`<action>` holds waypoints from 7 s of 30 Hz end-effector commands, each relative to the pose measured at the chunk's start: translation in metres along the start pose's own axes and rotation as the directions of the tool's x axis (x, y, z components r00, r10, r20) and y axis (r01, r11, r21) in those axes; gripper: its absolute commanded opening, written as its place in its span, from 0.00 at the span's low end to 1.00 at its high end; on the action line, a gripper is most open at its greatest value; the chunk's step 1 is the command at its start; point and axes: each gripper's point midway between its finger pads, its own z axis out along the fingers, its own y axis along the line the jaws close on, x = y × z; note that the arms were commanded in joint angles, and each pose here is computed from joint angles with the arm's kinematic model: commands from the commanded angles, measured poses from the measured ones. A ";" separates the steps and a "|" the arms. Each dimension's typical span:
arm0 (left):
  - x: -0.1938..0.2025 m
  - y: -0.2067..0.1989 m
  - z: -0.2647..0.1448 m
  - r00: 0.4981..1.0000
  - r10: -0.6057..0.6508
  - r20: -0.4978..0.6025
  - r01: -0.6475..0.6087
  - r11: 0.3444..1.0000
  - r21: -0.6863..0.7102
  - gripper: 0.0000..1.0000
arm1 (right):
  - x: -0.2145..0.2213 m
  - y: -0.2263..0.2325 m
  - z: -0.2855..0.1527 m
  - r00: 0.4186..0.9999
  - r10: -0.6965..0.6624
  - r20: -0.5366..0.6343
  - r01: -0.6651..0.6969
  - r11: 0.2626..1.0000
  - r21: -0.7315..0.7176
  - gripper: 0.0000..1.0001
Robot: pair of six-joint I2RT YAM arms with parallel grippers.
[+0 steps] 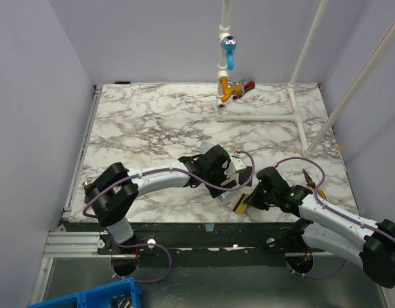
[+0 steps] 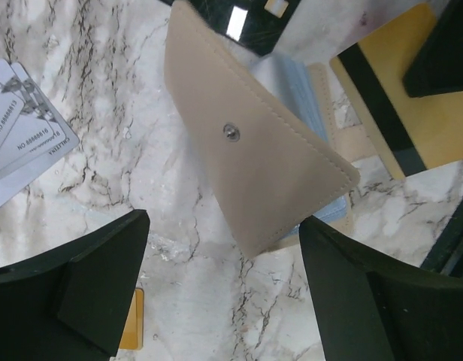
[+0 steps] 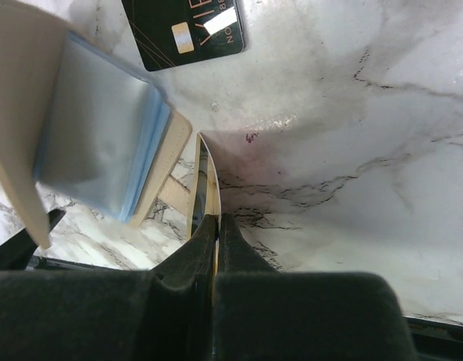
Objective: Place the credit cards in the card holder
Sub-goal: Open the card holder at the center of the board.
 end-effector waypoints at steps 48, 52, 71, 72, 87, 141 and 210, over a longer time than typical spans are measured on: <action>0.009 0.001 0.041 0.993 0.059 -0.098 -0.079 0.974 -0.211 0.98 | 0.009 -0.045 0.009 1.000 -0.010 -0.023 0.013 0.989 0.150 0.01; 0.004 -0.001 0.031 0.996 -0.015 -0.086 0.004 0.992 -0.126 0.93 | 0.010 -0.046 0.009 1.000 -0.010 -0.024 0.013 0.988 0.152 0.01; -0.029 0.019 0.018 0.993 -0.119 -0.023 0.116 0.990 -0.085 0.87 | 0.009 -0.044 0.010 1.000 -0.010 -0.026 0.014 0.989 0.148 0.01; -0.031 0.020 0.019 0.993 -0.119 -0.022 0.116 0.989 -0.090 0.87 | 0.010 -0.044 0.010 1.000 -0.010 -0.028 0.014 0.989 0.148 0.01; -0.044 0.033 0.039 0.992 -0.120 -0.039 0.116 0.989 -0.093 0.55 | 0.010 -0.044 0.010 0.999 -0.017 -0.032 0.022 0.989 0.145 0.01; 0.017 0.022 -0.005 0.864 -0.463 -0.200 0.483 0.873 0.064 0.00 | -0.035 0.082 -0.074 0.968 -0.175 0.181 0.231 0.904 -0.360 0.01; -0.011 0.004 -0.033 0.848 -0.501 -0.173 0.524 0.741 0.420 0.44 | 0.008 0.116 0.005 0.921 -0.387 -0.050 0.314 0.810 -0.496 0.01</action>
